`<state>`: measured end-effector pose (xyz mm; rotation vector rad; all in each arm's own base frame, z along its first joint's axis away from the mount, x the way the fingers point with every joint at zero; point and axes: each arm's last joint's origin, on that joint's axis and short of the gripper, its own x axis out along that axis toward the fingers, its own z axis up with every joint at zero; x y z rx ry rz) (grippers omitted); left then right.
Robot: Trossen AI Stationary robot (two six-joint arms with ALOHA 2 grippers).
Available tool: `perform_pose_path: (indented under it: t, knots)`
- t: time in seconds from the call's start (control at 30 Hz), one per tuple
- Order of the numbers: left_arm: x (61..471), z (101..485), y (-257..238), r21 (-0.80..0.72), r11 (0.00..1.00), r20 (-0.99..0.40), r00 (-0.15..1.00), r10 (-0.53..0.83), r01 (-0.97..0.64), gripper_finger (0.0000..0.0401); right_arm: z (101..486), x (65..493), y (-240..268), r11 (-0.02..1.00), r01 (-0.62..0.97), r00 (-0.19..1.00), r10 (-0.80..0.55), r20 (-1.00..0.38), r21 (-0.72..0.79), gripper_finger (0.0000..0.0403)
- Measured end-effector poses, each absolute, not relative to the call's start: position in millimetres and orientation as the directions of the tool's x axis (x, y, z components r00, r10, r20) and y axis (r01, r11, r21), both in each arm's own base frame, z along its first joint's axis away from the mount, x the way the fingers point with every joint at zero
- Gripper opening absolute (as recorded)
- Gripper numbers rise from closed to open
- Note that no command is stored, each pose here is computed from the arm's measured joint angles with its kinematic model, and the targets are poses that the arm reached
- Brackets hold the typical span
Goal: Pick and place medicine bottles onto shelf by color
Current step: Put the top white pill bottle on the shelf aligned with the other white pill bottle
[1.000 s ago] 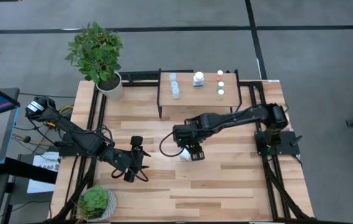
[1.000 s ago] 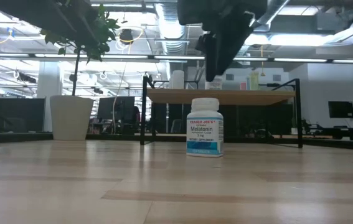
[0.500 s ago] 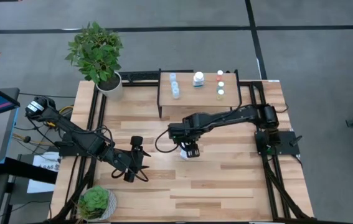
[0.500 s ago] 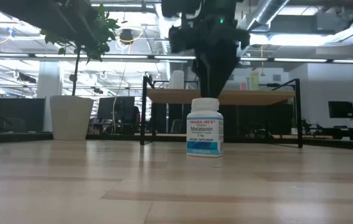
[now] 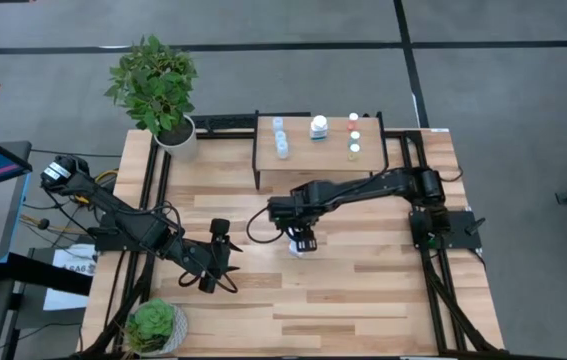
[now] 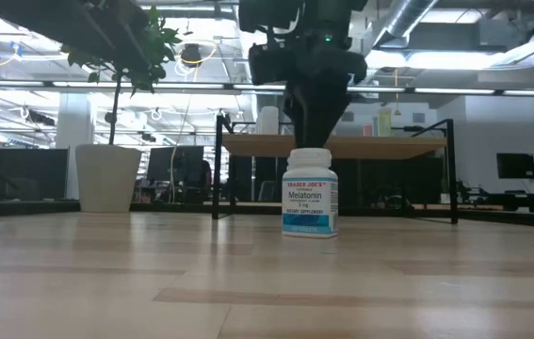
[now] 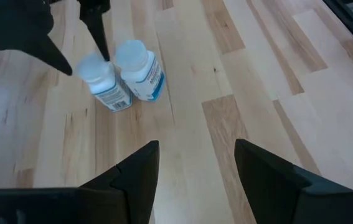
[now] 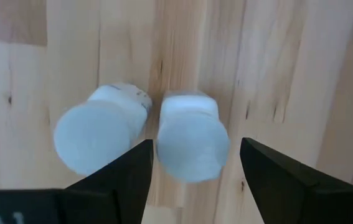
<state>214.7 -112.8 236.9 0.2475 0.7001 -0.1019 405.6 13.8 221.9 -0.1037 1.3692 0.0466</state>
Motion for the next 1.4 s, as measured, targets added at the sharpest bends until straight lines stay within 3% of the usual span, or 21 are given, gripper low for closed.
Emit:
perform_pose_path:
  t: [0.6, 0.97, 1.07, 1.4]
  knots:
    - [215, 237, -113, 0.188, 0.966, -0.650, 0.760, -0.014, 0.178, 0.0199, 212, 411, 14, 0.992, -0.116, 0.201, -0.022, -0.979, -0.046, 0.0261]
    - [215, 237, -113, 0.189, 0.965, -0.650, 0.760, -0.014, 0.179, 0.0199, 214, 410, 14, 0.992, -0.117, 0.195, -0.022, -0.981, -0.046, 0.0158]
    - [215, 237, -113, 0.195, 0.963, -0.650, 0.760, -0.014, 0.185, 0.0199, 224, 406, 15, 0.991, -0.130, 0.160, -0.018, -0.987, -0.039, 0.0151]
    - [214, 237, -113, 0.197, 0.962, -0.652, 0.758, -0.013, 0.186, 0.0199, 302, 400, 29, 0.984, -0.174, 0.207, -0.009, -0.978, -0.045, 0.0175]
